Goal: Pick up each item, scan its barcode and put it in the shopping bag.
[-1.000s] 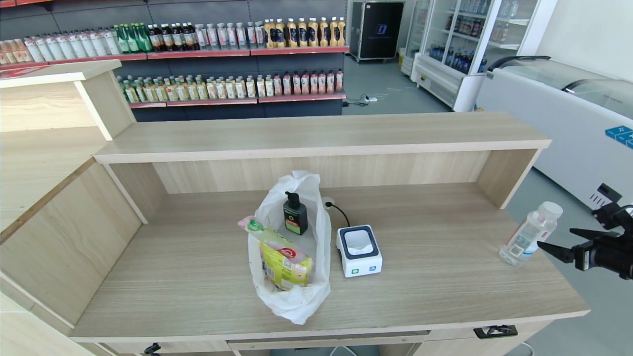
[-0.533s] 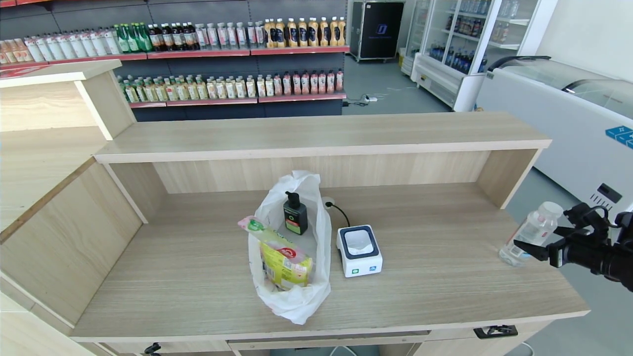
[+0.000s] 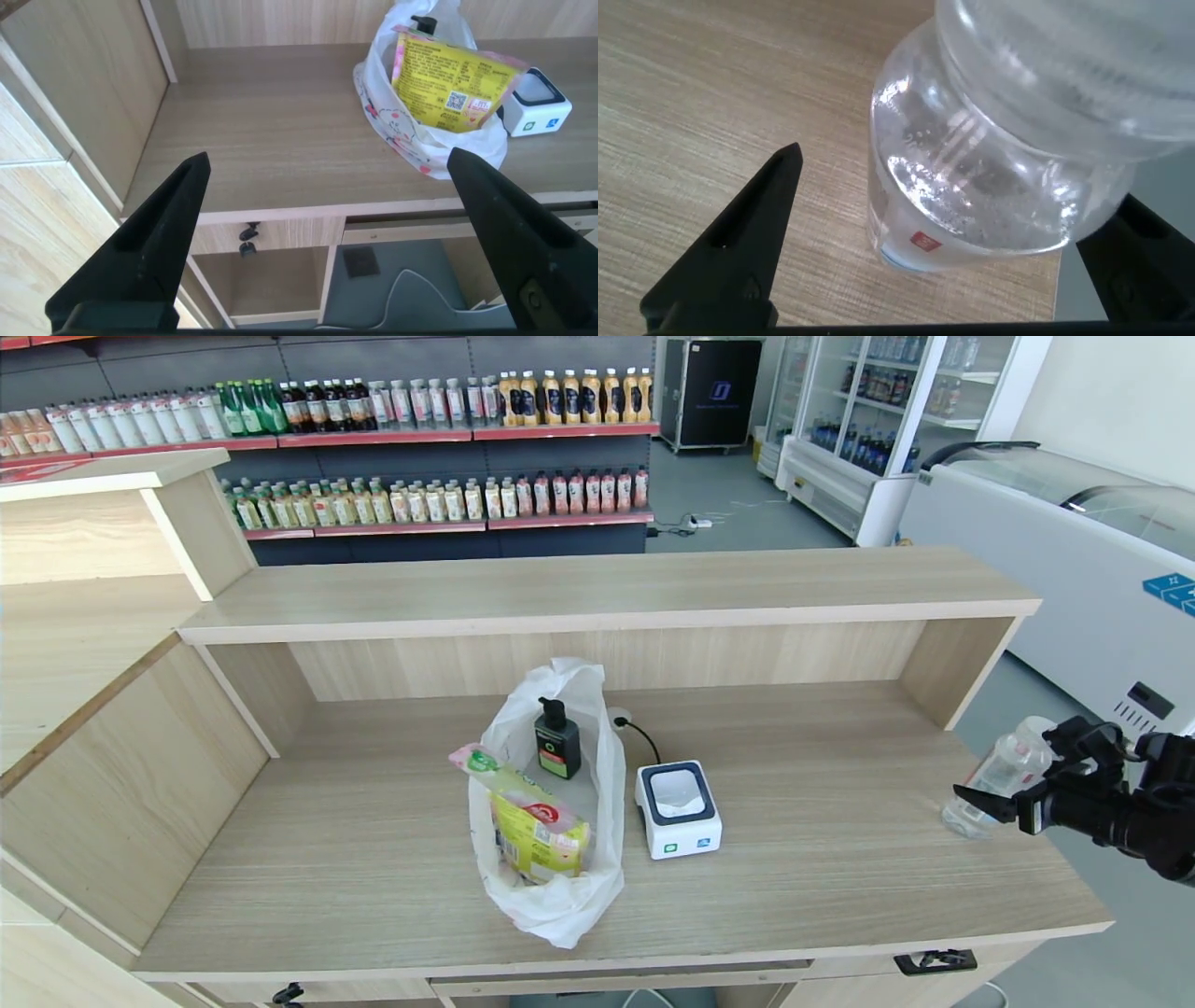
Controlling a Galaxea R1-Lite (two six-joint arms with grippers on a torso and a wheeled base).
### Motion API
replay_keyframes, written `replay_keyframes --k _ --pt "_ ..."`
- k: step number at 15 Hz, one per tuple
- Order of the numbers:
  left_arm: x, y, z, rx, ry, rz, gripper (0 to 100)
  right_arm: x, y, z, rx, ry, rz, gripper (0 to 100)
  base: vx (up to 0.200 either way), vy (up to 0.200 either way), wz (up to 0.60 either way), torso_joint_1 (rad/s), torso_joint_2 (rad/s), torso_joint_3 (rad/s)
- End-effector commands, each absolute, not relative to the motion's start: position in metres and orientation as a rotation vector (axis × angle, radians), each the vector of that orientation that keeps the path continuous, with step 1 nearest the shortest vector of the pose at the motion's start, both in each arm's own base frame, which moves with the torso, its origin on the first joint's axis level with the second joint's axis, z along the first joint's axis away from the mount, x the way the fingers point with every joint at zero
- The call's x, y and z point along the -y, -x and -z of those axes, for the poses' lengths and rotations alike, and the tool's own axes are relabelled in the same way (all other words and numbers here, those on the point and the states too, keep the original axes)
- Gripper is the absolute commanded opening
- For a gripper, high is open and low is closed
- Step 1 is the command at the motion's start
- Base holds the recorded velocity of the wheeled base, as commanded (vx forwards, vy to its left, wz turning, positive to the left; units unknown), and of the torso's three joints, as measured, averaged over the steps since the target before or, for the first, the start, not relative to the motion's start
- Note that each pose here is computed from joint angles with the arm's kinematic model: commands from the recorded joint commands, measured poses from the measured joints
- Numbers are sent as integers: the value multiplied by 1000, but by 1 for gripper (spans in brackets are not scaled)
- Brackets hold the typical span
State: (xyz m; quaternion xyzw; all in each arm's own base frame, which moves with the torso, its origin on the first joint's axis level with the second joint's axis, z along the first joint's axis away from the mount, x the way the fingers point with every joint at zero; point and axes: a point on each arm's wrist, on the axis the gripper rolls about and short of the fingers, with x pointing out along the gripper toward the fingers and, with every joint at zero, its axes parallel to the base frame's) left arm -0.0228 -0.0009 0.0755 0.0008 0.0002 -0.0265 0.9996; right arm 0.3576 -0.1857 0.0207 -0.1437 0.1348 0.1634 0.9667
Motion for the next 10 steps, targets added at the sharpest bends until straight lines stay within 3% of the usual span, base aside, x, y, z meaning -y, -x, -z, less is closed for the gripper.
replay_keyframes --k 1,10 --pt "1 23 -76 -1 -2 54 100 184 -360 -18 -274 291 -339 100 0 0 0 0 0 0" --pt "1 23 -76 -1 -2 54 100 170 -371 -11 -252 307 -377 100 0 0 0 0 0 0"
